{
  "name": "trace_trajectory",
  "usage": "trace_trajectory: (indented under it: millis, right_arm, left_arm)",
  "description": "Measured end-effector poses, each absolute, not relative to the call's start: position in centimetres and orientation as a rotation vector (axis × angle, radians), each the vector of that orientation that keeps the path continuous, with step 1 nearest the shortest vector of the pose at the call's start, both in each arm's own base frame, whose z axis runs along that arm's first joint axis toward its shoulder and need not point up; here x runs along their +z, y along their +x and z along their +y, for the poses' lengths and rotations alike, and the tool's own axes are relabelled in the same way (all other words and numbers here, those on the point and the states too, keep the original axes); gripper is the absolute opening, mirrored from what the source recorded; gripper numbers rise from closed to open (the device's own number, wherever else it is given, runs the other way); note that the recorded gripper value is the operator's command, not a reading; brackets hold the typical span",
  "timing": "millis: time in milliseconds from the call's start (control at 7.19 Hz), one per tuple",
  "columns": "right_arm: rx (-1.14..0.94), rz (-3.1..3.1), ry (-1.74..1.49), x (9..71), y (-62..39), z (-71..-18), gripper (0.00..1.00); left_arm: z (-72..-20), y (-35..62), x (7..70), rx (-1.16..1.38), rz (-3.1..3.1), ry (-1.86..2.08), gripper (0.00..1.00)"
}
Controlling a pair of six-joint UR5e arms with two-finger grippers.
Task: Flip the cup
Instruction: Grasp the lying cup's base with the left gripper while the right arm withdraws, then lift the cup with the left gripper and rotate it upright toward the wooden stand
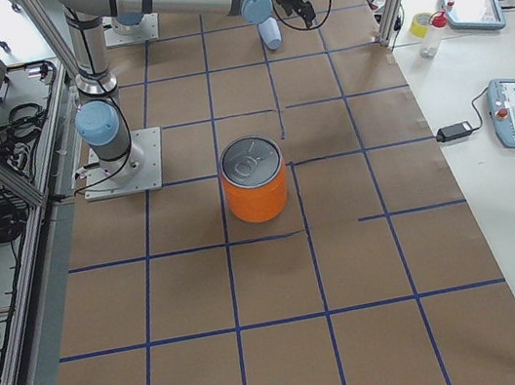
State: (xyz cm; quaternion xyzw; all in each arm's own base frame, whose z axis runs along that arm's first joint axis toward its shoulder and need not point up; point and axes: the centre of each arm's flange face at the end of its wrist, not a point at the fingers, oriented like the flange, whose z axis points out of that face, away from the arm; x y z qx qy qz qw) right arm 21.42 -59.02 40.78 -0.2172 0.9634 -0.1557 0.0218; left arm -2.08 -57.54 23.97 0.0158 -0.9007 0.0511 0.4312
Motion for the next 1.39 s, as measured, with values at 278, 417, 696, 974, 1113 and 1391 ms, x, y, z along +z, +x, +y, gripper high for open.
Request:
trace_trajectory:
  millis: [278, 417, 696, 974, 1113, 1391]
  right_arm:
    - [-0.263, 3.145, -0.480, 42.6, 18.9, -56.0, 1.00]
    - [-0.175, 3.194, -0.361, 43.0, 18.5, -54.8, 1.00]
    - [-0.084, 3.217, -0.231, 42.8, 18.2, -53.9, 1.00]
    - [-0.094, 3.216, -0.203, 42.1, 18.0, -54.9, 1.00]
    - [-0.103, 3.222, -0.167, 42.0, 17.0, -55.4, 1.00]
    - [-0.098, 3.233, -0.033, 42.6, 12.4, -56.3, 1.00]
  left_arm:
    - [-58.0, -5.1, 20.5, 0.075, -2.213, -0.040, 1.00]
    - [-58.2, -6.4, 19.1, 0.052, -2.204, -0.062, 1.00]
    - [-58.6, -8.3, 17.3, 0.044, -2.190, -0.093, 1.00]
    - [-59.0, -10.0, 16.4, 0.033, -2.120, -0.039, 0.46]
    - [-59.2, -10.5, 16.4, 0.044, -2.100, -0.032, 0.00]
    - [-59.5, -10.9, 16.7, 0.052, -2.090, -0.028, 0.00]
